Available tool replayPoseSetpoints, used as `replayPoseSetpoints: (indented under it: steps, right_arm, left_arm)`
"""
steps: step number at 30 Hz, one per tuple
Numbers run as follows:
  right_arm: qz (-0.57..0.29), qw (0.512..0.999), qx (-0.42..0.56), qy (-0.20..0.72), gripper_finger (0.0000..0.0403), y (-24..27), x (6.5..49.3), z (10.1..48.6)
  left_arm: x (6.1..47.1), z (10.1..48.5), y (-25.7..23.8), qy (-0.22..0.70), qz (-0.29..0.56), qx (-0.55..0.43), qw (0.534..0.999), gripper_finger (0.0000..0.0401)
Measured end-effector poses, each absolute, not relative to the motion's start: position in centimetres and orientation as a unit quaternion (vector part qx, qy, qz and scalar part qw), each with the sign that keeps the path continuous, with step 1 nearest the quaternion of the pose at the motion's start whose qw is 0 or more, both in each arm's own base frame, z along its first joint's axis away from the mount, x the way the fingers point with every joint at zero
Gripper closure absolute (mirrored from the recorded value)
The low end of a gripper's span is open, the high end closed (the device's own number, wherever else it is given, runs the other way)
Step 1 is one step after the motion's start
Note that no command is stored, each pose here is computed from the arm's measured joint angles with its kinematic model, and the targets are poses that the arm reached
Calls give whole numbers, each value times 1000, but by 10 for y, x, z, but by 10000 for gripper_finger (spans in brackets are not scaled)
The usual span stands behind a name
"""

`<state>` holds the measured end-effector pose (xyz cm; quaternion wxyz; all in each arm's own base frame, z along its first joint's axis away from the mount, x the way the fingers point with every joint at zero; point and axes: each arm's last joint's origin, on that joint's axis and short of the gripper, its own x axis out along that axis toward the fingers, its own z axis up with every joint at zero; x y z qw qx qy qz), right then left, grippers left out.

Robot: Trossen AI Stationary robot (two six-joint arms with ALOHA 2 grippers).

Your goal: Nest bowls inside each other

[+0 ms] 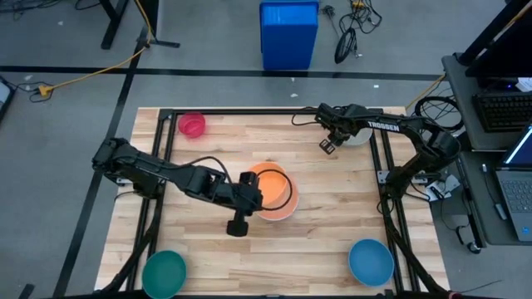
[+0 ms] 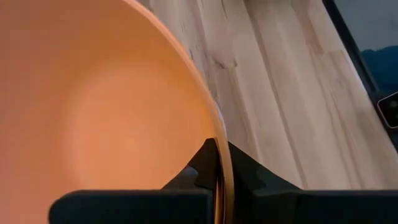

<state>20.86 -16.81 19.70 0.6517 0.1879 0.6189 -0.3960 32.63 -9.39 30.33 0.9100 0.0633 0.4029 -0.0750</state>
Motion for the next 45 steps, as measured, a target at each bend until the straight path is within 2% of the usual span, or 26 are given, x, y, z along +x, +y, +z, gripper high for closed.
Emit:
replayPoseSetpoints:
  steps: [8,19,27,37,45]
  right_arm:
    - [-388,655,197,618,399,-168,209,197]
    - [-376,659,197,621,403,-166,214,199]
    - [-358,675,179,619,403,-155,229,221]
    - [-344,690,168,614,403,-138,246,259]
    - [-332,681,167,631,403,-122,249,262]
  left_arm:
    - [337,290,-95,411,-85,72,905,401]
    - [347,276,-98,422,-93,70,899,401]
    - [350,273,-91,425,-85,75,898,401]
    - [361,249,-94,457,-103,69,881,401]
    - [367,230,-98,484,-114,69,865,401]
